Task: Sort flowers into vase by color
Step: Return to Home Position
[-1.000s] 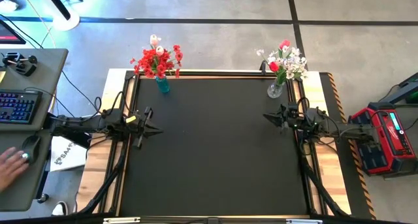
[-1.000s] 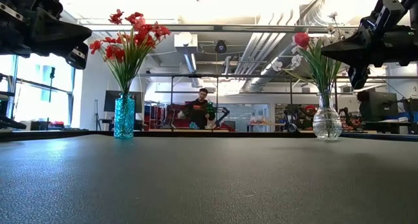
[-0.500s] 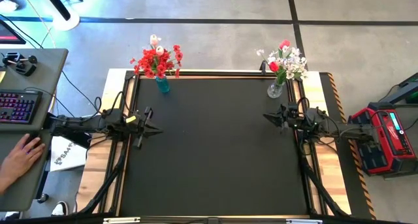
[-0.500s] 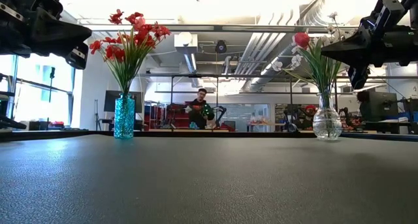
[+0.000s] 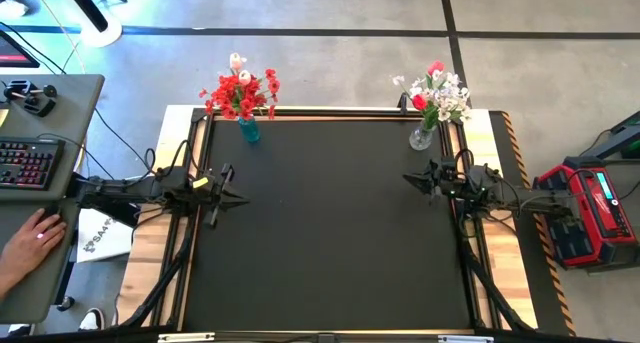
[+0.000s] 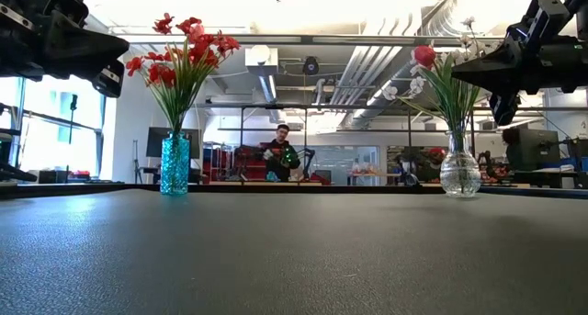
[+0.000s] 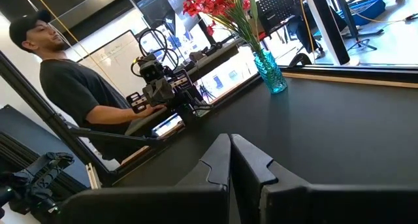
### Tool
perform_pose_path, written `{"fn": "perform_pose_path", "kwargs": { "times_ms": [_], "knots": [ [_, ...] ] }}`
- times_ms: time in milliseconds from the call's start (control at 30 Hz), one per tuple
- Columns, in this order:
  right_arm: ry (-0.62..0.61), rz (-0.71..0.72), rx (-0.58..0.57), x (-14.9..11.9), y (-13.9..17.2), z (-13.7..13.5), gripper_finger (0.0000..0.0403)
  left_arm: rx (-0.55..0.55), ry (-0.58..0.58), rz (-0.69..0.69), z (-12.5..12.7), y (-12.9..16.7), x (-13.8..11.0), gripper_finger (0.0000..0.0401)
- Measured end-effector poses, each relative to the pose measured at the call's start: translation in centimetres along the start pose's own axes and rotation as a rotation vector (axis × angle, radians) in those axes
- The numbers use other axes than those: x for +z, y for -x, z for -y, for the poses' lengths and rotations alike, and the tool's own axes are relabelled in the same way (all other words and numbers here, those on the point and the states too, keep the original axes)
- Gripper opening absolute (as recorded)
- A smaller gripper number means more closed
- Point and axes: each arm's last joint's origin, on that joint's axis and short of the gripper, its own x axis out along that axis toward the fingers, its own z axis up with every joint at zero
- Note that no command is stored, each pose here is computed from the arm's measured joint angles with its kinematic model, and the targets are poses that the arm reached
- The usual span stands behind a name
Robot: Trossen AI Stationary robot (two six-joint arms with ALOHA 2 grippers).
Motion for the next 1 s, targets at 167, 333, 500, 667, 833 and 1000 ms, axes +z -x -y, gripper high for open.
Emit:
{"fn": "perform_pose_path", "kwargs": {
  "times_ms": [167, 333, 500, 667, 833, 1000],
  "knots": [
    [0.000, 0.000, 0.000, 0.00, 0.00, 0.00, 0.0000, 0.000, 0.000, 0.000, 0.00, 0.00, 0.00, 0.0000],
    [0.000, 0.000, 0.000, 0.00, 0.00, 0.00, 0.0000, 0.000, 0.000, 0.000, 0.00, 0.00, 0.00, 0.0000],
    [0.000, 0.000, 0.000, 0.00, 0.00, 0.00, 0.0000, 0.001, 0.000, 0.000, 0.00, 0.00, 0.00, 0.0000],
    [0.000, 0.000, 0.000, 0.00, 0.00, 0.00, 0.0000, 0.000, 0.000, 0.000, 0.00, 0.00, 0.00, 0.0000],
    [0.000, 0.000, 0.000, 0.00, 0.00, 0.00, 0.0000, 0.001, 0.000, 0.000, 0.00, 0.00, 0.00, 0.0000],
    [0.000, 0.000, 0.000, 0.00, 0.00, 0.00, 0.0000, 0.000, 0.000, 0.000, 0.00, 0.00, 0.00, 0.0000]
  ]
}}
